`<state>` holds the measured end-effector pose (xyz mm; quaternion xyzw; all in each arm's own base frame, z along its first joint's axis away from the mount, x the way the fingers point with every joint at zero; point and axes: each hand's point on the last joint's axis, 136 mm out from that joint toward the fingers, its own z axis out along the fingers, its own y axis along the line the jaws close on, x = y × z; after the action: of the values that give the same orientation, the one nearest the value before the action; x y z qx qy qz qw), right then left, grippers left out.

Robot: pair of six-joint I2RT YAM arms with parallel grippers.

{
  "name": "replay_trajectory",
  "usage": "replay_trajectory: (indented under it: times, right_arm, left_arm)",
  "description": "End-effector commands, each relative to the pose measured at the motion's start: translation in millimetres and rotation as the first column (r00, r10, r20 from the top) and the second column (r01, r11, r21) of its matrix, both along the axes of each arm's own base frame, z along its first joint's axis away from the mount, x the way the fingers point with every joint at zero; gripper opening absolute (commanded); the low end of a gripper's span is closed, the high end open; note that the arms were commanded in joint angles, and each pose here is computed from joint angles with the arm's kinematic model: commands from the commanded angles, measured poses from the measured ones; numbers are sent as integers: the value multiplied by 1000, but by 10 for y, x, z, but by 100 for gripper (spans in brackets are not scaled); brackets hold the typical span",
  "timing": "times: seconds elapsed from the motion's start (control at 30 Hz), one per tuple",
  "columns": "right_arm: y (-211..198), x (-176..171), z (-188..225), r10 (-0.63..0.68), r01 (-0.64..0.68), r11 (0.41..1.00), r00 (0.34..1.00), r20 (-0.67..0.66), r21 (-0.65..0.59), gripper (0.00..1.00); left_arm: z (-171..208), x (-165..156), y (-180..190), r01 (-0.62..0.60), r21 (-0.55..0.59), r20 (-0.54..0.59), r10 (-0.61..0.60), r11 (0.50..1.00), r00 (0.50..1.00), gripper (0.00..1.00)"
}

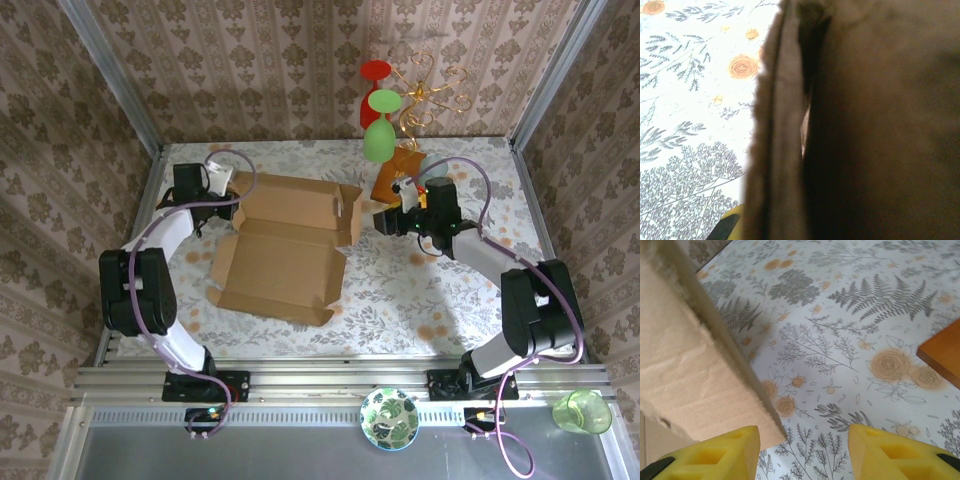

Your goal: Fold the paper box

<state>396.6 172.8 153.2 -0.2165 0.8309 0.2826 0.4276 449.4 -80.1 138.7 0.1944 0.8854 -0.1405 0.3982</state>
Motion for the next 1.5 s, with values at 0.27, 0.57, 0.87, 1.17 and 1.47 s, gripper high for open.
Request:
replay_trajectory:
  times: [0.27, 0.57, 0.87, 1.17, 1.47]
  right_arm:
    - [144, 231, -39, 95, -85, 992, 990, 102, -98, 48]
    - [546, 19, 125, 198, -189, 978, 974, 109, -88, 43]
    - [712, -32, 9, 172, -160, 980, 980, 104, -117, 42]
    - [792, -223, 147, 240, -227, 968, 962, 128, -103, 46]
    - [852, -486, 119, 330, -323, 941, 942, 63, -106, 49]
  left_arm:
    - [119, 150, -122, 70, -20, 64, -68, 997, 996, 0]
    - [62, 173, -112, 32, -24, 42, -31, 999, 999, 0]
    - [3, 129, -224, 41, -20, 34, -40, 999, 999, 0]
    - [-12, 104, -191, 18, -2, 22, -18, 1000, 1000, 0]
    - [-18, 122, -200, 12, 10, 22, -12, 1000, 1000, 0]
